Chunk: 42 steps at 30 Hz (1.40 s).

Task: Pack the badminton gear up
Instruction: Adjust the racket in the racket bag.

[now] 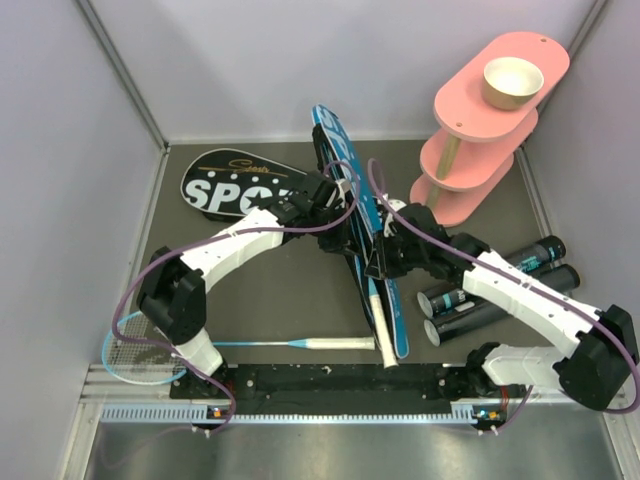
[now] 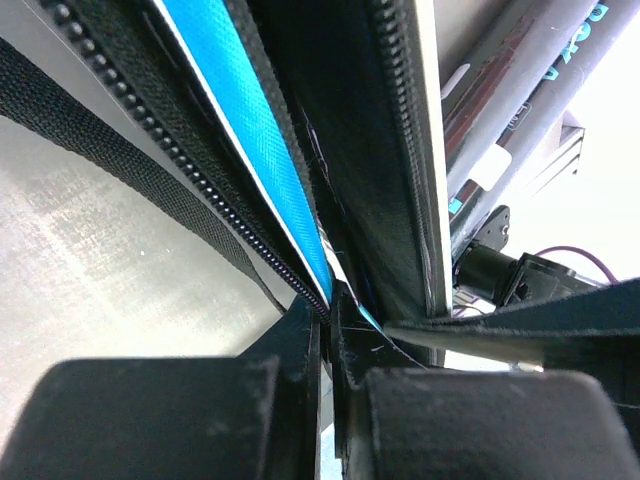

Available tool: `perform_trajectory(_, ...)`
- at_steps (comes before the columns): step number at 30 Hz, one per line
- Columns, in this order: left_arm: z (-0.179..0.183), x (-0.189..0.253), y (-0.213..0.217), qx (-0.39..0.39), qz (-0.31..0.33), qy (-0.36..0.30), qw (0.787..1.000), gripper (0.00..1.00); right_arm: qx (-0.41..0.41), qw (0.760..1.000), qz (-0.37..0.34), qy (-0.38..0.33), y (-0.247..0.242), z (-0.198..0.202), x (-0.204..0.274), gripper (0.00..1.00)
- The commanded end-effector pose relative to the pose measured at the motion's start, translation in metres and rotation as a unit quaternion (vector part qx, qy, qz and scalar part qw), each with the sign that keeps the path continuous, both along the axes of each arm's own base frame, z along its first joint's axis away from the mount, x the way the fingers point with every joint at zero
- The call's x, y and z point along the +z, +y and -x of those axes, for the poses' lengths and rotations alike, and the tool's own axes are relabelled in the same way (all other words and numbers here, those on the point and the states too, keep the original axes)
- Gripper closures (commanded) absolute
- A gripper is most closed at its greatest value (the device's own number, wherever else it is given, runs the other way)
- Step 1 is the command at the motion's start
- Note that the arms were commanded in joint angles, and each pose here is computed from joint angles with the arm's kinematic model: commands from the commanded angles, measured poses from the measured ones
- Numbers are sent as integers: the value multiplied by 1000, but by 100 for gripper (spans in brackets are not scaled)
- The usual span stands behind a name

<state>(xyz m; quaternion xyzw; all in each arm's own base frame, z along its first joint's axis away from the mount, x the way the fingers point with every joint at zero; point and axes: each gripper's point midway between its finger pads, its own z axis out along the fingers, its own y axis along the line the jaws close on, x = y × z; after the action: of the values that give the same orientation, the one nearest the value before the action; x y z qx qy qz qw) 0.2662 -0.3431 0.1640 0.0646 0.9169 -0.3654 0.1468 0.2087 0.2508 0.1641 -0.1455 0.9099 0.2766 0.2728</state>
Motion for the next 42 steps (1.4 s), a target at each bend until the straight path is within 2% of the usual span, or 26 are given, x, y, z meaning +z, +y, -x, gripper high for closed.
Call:
perform_trajectory(1,-9,61,-11,-5,53,-71,996,100,-22,999,19,-20,-6,-8,-11,76)
perform_trajectory(4,-6,65,-11,-8,56,-73,996,100,-37,999,34,-13,-11,-10,-22,73)
perform_trajectory(14,-1,61,-13,-12,49,-68,996,100,-48,998,41,-18,-7,-21,-40,71)
perform_trajectory(15,0,61,-14,-12,52,-69,996,100,-40,999,32,-13,-2,-20,-40,74)
perform_trajectory(16,0,57,-14,-13,49,-68,996,100,-37,999,22,-17,2,-22,-39,90)
perform_trajectory(17,2,55,-15,-14,48,-66,997,100,-40,999,6,-25,8,-26,-33,99)
perform_trajectory(23,11,38,-17,-24,37,-49,998,100,-86,993,-11,-83,18,-64,0,100)
perform_trajectory(26,17,36,-19,-29,38,-44,998,100,-101,991,-4,-89,22,-83,-8,100)
perform_trajectory(28,19,40,-17,-30,40,-51,997,100,-98,987,5,-130,25,-102,-14,100)
perform_trajectory(33,17,48,-16,-29,43,-63,997,100,-79,983,63,-150,17,-111,-37,100)
perform_trajectory(34,15,50,-16,-23,41,-69,997,100,-76,984,58,-147,13,-110,-33,98)
perform_trajectory(35,12,52,-15,-19,40,-74,996,100,-68,986,50,-141,13,-105,-31,82)
perform_trajectory(37,3,54,-13,-5,30,-85,996,100,-18,993,8,-115,19,-80,-15,67)
perform_trajectory(38,-2,51,-10,7,17,-92,996,100,0,990,-25,-139,18,-67,18,52)
perform_trajectory(40,-13,48,-6,18,10,-97,995,100,54,987,-40,-147,15,-41,36,43)
perform_trajectory(41,-17,49,-6,19,16,-99,995,100,73,978,-60,-186,10,-26,62,33)
perform_trajectory(42,-25,46,-2,24,15,-98,995,100,121,970,-50,-206,8,-12,54,30)
